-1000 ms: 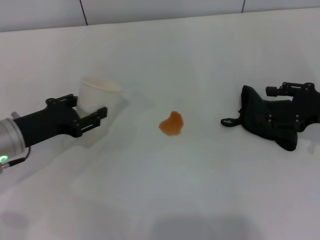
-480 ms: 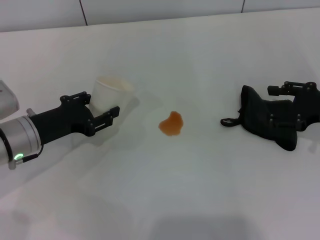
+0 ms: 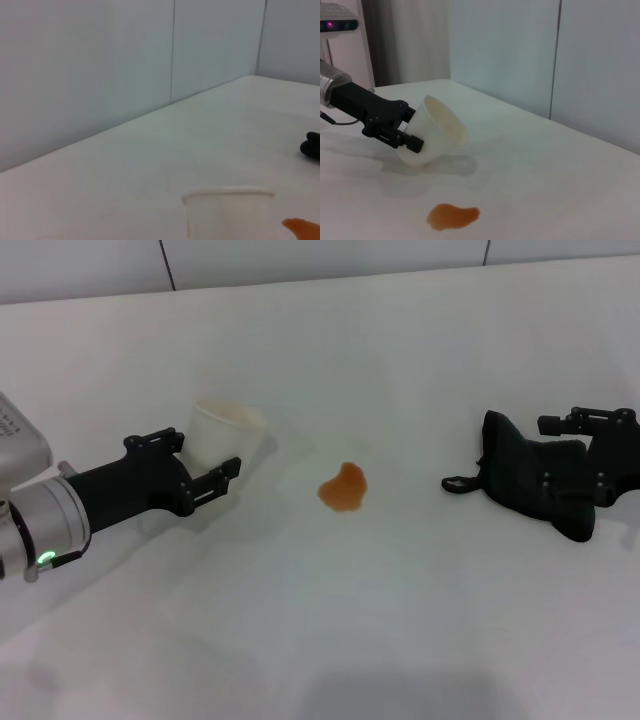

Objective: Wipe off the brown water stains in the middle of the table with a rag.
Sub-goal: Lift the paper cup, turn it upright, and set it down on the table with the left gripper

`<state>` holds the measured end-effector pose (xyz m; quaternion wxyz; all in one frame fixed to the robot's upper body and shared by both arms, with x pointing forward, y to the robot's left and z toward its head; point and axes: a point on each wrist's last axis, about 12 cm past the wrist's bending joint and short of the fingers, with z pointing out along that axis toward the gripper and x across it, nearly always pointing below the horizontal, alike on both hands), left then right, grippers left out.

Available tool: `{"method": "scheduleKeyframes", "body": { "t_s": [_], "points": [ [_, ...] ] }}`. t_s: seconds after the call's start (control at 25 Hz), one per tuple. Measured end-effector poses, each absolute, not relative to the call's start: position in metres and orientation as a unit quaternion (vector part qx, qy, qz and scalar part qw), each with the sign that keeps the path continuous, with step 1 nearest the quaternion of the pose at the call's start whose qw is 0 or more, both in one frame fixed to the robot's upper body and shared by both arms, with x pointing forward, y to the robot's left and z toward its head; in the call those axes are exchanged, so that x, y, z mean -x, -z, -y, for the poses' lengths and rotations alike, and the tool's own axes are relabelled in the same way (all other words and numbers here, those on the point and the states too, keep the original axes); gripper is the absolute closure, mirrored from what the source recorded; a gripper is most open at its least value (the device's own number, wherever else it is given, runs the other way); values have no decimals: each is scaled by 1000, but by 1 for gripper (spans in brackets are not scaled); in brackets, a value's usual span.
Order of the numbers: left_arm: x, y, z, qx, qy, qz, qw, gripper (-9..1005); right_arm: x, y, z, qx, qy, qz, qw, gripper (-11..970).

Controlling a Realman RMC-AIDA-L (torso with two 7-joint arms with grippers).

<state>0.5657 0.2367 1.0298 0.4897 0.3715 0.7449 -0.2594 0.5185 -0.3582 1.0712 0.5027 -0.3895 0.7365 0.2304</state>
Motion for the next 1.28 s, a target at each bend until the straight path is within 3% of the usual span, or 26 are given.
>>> {"method": "scheduleKeyframes", "body": {
  "t_s": [1.28],
  "points": [
    [-551, -1018, -242, -361, 259, -752, 487, 321, -520, -1072, 357, 391, -233, -735, 502, 251]
  ]
}}
